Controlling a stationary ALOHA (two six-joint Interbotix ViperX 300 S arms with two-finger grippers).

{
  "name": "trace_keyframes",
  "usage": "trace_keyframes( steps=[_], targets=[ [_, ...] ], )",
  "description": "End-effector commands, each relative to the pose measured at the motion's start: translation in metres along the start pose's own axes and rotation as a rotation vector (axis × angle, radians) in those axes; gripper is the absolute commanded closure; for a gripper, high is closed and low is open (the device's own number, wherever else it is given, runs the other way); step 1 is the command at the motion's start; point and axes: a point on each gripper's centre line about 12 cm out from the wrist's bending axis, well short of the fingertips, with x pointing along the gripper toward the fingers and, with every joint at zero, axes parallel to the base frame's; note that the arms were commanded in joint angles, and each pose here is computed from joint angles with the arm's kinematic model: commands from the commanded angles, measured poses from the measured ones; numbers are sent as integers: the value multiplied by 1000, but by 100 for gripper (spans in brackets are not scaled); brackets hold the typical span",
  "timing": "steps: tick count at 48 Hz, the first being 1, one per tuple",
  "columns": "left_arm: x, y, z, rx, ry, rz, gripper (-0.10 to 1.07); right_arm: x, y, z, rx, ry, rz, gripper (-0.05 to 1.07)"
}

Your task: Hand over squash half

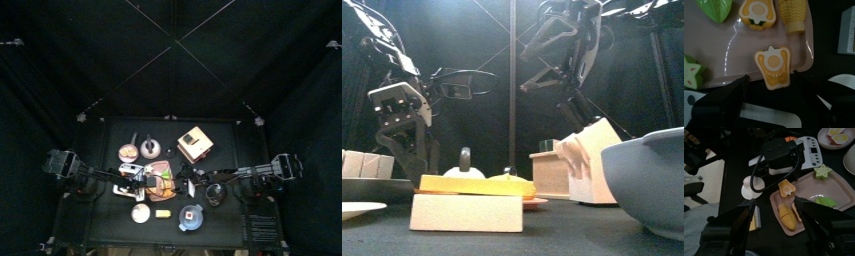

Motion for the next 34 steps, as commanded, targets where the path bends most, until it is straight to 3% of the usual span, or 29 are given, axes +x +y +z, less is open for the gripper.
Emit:
trace_keyframes(
  steps=[1, 8, 22, 34],
  targets=[
    [-1, -4, 10, 8, -15, -2, -5, -7, 5, 10, -1, -35, 21, 8],
    [2, -3, 11, 8, 9, 11, -3, -11, 5, 7, -3, -33, 20, 8],
    [0, -2, 10, 5, 30, 25, 17, -22, 5, 0, -3, -38, 39, 8],
    [-14, -2, 16, 7, -11, 17, 19, -22, 5, -2, -7, -36, 42, 8]
  ],
)
